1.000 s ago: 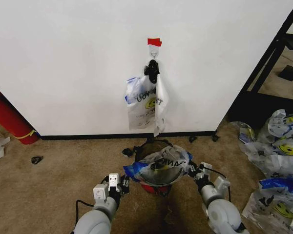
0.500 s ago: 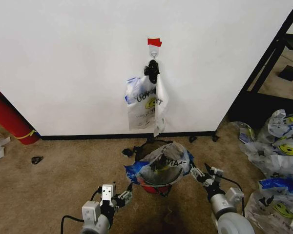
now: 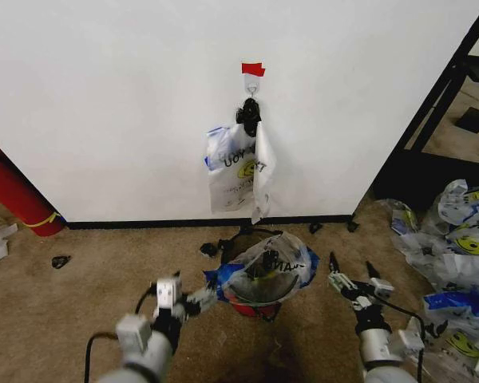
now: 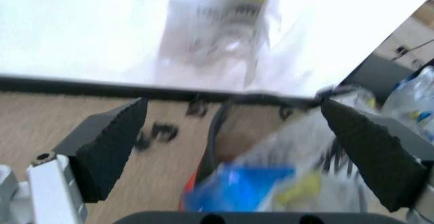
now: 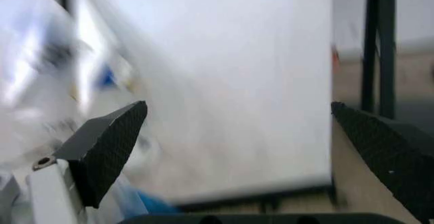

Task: Pick up the garbage bag from the wall and place it over the trash bin.

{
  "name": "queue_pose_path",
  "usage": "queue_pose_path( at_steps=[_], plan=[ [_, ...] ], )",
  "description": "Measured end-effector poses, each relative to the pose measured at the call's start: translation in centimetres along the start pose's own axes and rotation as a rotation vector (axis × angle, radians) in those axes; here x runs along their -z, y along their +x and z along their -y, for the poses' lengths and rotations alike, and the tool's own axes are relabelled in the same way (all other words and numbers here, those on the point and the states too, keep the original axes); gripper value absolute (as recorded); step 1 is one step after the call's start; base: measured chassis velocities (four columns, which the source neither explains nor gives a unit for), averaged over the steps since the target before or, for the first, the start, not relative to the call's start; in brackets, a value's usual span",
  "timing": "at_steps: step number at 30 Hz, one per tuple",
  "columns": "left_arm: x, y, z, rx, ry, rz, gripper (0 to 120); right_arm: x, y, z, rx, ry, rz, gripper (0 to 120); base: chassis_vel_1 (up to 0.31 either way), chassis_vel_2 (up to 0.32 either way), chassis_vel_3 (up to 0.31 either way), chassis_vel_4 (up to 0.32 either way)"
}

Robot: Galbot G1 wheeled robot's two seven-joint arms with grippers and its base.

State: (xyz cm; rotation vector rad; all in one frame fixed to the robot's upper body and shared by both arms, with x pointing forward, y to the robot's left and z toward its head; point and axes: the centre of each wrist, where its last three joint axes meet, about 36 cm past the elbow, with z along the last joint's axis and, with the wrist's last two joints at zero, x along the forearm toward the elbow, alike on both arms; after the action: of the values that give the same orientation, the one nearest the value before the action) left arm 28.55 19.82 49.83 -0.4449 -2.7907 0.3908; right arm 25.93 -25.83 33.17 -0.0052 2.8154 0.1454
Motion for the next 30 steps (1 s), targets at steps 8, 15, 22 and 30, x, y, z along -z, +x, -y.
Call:
queue_pose_path(
  at_steps=[8,15,22,30],
  plan=[
    [1.9,-6.8,-2.8,-0.055,0.007,-0.135,99,0.3,1.3,-0.5,0.050,0.036,0.078,100,0.000,0.000,0.000,0.000],
    [3.5,-11.9,-4.0,-0.124,-0.091,-0.231,98,1.3,2.2,-0.1,0.021,0.032,0.079,100,0.000,0.000,0.000,0.000],
    [3.0,-14.9,-4.8,-0.171,-0.103,-0.328,92,1.9,2.0,-0.2,0.010,0.025,0.079,100,0.000,0.000,0.000,0.000],
    [1.2,-17.6,-5.5,-0.177,-0.131,-0.419,63,2.4,2.2,-0.5,-0.009,0.004,0.072,100,0.000,0.000,0.000,0.000]
  ],
)
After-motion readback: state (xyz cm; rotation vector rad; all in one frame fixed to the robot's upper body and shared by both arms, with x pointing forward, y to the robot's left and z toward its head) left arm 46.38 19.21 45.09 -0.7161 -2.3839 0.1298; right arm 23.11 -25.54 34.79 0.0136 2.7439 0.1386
